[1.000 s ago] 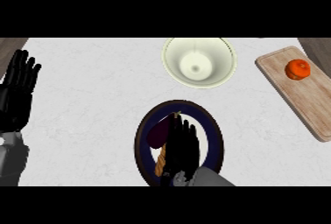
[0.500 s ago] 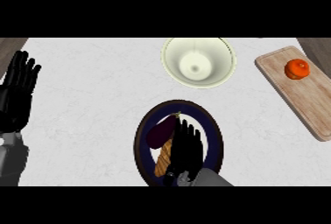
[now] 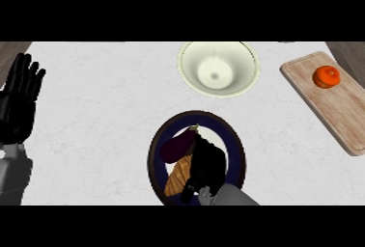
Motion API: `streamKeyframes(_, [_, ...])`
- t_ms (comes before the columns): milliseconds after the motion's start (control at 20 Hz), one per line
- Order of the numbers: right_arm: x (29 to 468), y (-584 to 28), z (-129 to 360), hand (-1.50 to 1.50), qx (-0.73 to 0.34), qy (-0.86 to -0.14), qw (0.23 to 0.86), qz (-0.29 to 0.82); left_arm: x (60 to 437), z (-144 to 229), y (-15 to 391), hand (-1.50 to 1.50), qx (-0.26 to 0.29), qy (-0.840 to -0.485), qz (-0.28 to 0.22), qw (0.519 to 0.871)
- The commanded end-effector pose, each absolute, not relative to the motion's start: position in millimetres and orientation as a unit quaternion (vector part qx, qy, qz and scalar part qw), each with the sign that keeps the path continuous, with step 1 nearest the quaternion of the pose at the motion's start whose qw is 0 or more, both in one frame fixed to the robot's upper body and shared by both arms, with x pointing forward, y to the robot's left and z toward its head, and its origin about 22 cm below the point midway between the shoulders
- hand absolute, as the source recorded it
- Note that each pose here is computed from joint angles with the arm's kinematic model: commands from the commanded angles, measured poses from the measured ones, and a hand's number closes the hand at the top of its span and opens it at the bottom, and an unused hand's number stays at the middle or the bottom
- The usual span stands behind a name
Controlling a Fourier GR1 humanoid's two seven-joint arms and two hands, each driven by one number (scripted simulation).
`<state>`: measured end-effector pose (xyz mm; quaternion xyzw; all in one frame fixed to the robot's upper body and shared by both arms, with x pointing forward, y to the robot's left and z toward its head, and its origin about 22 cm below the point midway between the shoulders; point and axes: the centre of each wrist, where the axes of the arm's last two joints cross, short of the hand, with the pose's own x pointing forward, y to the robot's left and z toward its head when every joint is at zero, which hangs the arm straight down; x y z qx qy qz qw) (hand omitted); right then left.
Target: Pick the croissant from the plate and place it in the bowl
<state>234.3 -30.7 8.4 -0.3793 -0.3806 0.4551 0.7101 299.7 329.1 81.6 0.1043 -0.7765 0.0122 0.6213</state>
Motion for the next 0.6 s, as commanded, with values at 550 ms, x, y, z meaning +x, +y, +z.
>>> streamKeyframes(550, [326.5, -143.9, 64.1, 1.5, -0.39, -0.462, 0.513, 0.609, 306.9, 95.3, 316.0, 0.0, 0.079, -0.795, -0.006, 0.602])
